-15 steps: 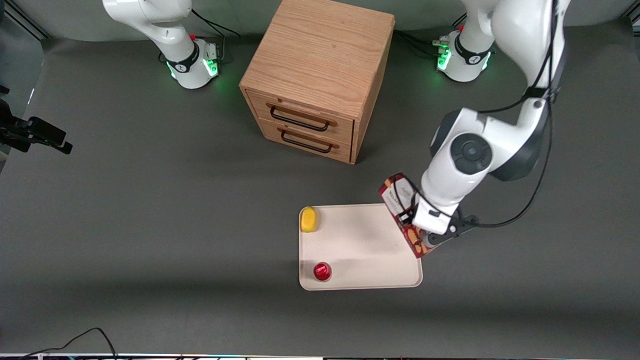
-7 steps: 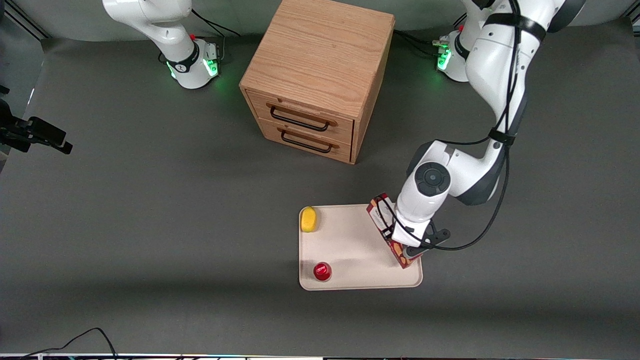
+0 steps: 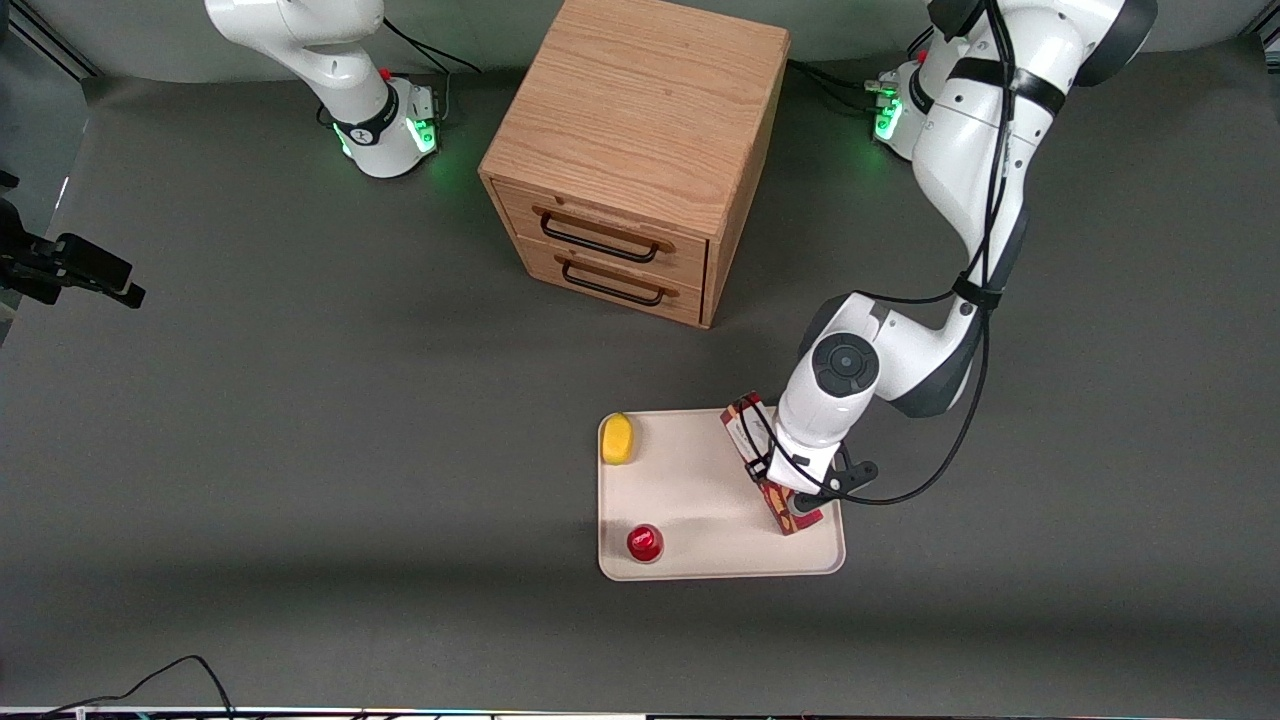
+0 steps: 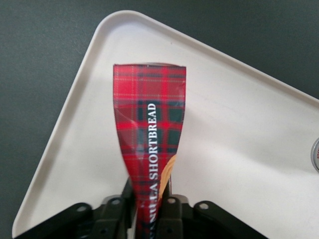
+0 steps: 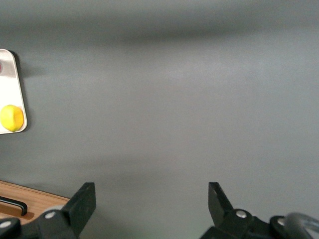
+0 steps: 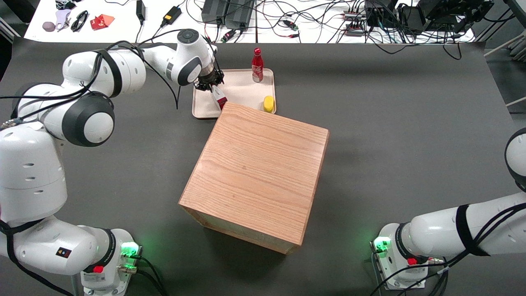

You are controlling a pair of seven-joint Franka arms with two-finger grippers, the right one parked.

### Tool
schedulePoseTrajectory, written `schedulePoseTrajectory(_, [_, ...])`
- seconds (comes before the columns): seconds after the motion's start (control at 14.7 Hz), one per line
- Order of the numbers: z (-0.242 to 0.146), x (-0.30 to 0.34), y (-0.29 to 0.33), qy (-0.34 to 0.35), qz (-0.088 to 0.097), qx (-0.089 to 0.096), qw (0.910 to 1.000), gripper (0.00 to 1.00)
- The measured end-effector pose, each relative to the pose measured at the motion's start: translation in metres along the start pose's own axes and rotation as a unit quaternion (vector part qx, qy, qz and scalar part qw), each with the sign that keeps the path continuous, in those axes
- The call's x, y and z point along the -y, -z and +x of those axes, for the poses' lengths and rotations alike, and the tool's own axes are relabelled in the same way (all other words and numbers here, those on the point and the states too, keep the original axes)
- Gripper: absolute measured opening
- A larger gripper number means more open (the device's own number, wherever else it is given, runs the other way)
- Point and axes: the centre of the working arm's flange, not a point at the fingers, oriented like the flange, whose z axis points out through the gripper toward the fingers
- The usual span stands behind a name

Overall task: Place red cookie box on tray
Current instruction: 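Lower the box onto the tray beside the yellow object, then open the left gripper to release the box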

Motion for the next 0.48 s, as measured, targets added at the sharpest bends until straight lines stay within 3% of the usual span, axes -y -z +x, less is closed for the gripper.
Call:
schedulePoseTrajectory(0.14, [0.002,0.002,0.002,0.001,0.01,0.004,0.9999,0.51])
schedulePoseTrajectory(0.48, [0.007,-0.009,0.076,0.0,0.082,0.04,0.9958,0.99])
